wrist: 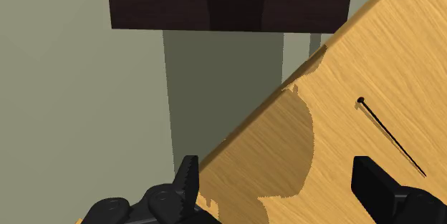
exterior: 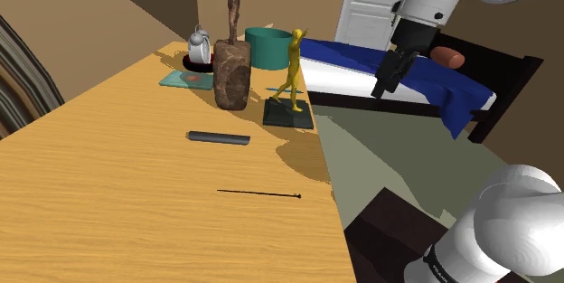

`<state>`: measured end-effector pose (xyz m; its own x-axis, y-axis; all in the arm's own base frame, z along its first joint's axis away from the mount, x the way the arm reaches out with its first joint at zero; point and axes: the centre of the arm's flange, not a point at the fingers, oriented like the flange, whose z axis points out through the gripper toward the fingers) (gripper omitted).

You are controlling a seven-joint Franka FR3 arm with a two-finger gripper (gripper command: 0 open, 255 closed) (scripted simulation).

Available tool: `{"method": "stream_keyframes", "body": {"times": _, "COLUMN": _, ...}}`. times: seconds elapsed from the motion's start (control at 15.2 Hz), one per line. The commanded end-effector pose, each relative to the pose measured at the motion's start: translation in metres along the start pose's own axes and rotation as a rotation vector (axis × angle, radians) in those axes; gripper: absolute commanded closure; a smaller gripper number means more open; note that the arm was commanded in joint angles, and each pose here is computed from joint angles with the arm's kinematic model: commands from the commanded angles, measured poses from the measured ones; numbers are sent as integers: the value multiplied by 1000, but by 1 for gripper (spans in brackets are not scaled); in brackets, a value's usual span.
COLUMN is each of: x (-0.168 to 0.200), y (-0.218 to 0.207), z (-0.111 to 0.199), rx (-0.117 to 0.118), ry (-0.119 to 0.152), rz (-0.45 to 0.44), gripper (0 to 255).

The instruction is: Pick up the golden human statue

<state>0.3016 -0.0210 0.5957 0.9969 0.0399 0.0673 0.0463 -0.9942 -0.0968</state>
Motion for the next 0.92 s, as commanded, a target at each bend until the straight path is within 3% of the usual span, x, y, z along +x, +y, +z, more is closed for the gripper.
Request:
{"method": "stream_keyframes", "body": {"times": 0.0, "x": 0, "y": 0, "z": 0, "rx": 0, "ry": 0, "rz": 0, "gripper": 0}}
{"method": "stream_keyframes", "body": {"times": 0.86, "x": 154, "y": 24, "z": -24, "rx": -37, "ry": 85, "rz": 31, "gripper": 0}}
